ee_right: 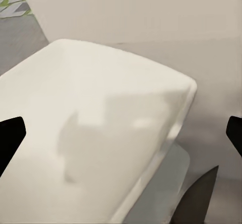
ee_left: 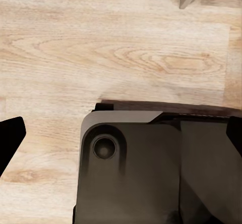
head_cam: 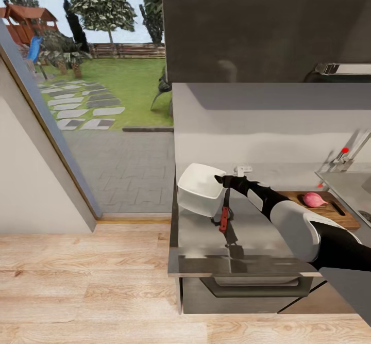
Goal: In the kitchen, take the Vidalia onion out of the sink, dice it on the chopping board with the paring knife, put the diced onion into the bowl on the countertop, then place both the paring knife and the chopping board into the sink.
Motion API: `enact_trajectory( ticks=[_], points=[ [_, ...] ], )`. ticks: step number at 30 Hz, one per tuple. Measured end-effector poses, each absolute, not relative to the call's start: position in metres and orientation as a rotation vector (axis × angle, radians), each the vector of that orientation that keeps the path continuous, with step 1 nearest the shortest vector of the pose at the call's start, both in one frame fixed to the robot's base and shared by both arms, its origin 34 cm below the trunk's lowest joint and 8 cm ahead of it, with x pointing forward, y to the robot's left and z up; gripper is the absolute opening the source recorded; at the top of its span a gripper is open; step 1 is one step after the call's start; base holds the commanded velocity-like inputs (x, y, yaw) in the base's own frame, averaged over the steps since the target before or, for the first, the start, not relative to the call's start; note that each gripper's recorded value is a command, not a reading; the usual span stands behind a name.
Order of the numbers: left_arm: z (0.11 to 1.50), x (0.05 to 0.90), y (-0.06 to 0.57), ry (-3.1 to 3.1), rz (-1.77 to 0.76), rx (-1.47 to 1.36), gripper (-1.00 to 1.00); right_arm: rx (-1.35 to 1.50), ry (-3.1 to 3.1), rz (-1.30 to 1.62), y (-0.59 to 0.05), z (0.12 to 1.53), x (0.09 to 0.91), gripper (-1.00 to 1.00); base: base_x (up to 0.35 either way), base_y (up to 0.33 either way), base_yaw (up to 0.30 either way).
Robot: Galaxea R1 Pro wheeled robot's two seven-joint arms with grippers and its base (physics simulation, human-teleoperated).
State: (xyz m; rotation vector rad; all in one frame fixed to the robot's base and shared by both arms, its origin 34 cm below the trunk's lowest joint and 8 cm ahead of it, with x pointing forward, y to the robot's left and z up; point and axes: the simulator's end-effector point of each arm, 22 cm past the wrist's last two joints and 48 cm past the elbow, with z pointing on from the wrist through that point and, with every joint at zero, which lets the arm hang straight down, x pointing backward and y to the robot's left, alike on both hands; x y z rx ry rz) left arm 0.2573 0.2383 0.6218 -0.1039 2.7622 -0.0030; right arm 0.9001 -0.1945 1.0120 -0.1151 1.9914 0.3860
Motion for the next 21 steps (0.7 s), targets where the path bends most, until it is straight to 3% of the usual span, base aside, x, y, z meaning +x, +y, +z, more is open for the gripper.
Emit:
enact_trajectory(
  ticks=[8, 21],
  points=[
    [0.6217, 0.2575, 0.2383, 2.762, -0.003, -0.104, 1.00, -0.108, 1.998, 0.378, -0.2023, 1.0082, 0.8990, 1.00, -0.053, 0.000, 0.000],
    [0.6216, 0.2574, 0.2383, 2.763, -0.003, -0.103, 1.00, -0.106, 2.005, 0.377, -0.2037, 1.0063, 0.8985, 1.00, -0.311, 0.000, 0.000]
  ],
)
